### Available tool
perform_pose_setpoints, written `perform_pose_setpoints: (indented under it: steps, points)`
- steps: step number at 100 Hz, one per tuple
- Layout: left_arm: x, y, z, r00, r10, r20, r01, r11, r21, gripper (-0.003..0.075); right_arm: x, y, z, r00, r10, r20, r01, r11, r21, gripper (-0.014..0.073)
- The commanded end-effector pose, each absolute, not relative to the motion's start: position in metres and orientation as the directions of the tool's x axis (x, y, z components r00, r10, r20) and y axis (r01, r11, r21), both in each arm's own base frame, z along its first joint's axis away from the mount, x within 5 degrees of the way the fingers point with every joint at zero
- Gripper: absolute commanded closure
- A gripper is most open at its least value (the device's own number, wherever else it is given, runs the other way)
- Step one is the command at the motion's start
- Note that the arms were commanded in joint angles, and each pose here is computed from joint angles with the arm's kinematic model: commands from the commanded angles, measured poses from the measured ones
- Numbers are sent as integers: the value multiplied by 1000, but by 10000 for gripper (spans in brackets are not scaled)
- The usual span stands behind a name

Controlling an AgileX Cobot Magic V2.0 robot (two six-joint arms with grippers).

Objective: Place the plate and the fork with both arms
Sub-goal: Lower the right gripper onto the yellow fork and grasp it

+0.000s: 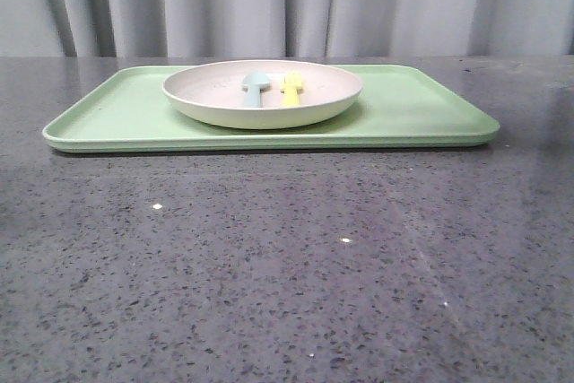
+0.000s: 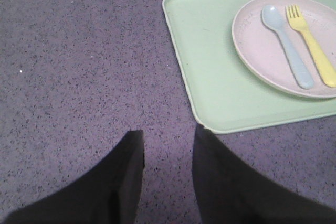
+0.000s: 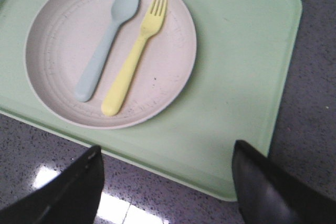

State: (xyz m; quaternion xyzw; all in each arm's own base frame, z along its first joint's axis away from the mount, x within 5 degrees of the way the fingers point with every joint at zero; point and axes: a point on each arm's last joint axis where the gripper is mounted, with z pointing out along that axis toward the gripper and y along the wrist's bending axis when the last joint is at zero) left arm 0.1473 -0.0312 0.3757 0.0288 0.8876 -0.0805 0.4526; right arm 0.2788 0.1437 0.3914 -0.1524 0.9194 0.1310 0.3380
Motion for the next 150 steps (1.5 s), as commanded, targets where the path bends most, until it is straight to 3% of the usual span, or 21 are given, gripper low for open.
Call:
perform_pose_setpoints:
  steps: [1,35,67,115,150]
  points:
    - [136,-28,383,-507,-56,-860,127,982,-138,491,283,152,414,-683,-147,-715,-373,912,168,76]
    - [116,-24,378,-484,-64,-873,129,981,-144,491,335,187,402,-771,-114,-627,-312,926,214,77]
    - [116,-24,378,-484,-64,-873,129,981,-144,491,373,211,373,-836,-96,-540,-251,942,221,77]
    - [117,-24,378,-482,-65,-874,129,981,-144,491,394,236,322,-884,-131,-449,-240,951,196,77]
    - [117,-24,378,-482,-65,-874,129,981,-144,491,398,239,312,-890,-135,-437,-238,953,190,77]
